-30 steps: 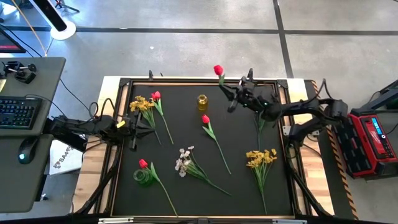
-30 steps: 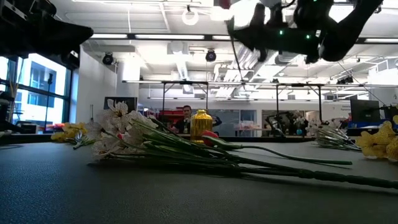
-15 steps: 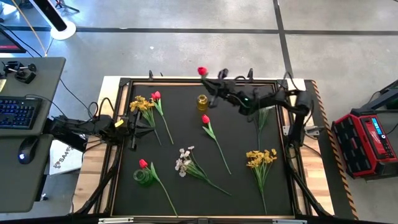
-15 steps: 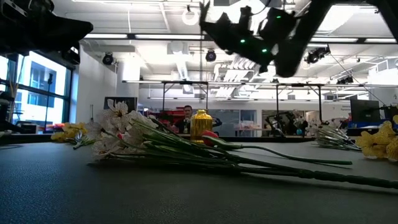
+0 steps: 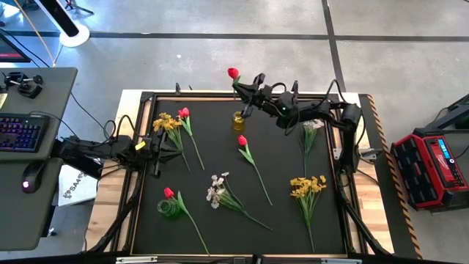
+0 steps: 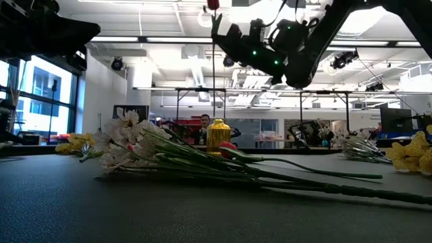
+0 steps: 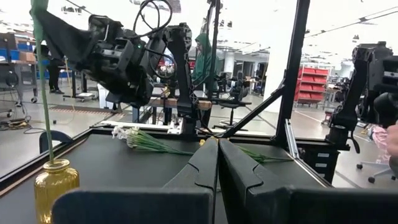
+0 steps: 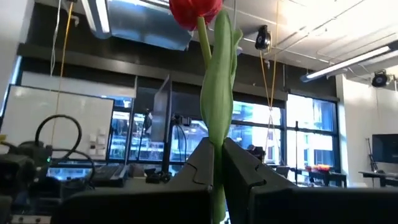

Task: Sort flowers into vase by color
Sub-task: Put the red flower into the yellow vase

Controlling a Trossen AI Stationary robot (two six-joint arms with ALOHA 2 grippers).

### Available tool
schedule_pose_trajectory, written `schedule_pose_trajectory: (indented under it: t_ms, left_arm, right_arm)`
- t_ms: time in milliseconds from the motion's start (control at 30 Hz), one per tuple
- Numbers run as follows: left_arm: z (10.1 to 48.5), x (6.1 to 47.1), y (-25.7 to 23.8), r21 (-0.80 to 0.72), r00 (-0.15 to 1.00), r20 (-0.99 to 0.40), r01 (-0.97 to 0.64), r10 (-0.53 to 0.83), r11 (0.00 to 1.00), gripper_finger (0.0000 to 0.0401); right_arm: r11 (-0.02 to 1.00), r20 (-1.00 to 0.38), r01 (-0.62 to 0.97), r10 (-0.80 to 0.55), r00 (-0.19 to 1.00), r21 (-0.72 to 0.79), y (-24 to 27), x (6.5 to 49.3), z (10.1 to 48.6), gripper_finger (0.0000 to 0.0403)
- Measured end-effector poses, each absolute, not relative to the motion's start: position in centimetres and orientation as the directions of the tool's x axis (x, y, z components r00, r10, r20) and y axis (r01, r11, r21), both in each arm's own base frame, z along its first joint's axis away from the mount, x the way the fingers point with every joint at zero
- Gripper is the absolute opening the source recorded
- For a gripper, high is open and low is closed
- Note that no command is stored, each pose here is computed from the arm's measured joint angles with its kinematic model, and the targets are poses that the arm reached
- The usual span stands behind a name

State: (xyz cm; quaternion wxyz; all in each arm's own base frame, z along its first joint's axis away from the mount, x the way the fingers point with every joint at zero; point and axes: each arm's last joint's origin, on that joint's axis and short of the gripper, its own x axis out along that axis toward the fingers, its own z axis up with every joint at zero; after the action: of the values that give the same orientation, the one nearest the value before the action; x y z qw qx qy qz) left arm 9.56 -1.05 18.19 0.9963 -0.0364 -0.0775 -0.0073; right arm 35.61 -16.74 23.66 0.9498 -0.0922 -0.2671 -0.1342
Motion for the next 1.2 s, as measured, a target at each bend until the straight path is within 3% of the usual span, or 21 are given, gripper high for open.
schedule_pose_trajectory:
  t_ms: [500, 1200]
  left_arm:
    - [18.1, 9.6, -1.1, -0.069, 0.989, 0.147, 0.020, -0.009, 0.997, 0.0000]
    - [18.1, 9.6, -1.1, -0.069, 0.989, 0.146, 0.020, -0.009, 0.997, 0.0000]
  right_arm:
    - [0.949, 0.539, 0.300, -0.204, 0.817, -0.095, -16.7, 35.5, 24.1, 0.0000]
    - [0.936, 0.346, 0.318, -0.252, 0.904, -0.149, -17.3, 36.1, 22.7, 0.0000]
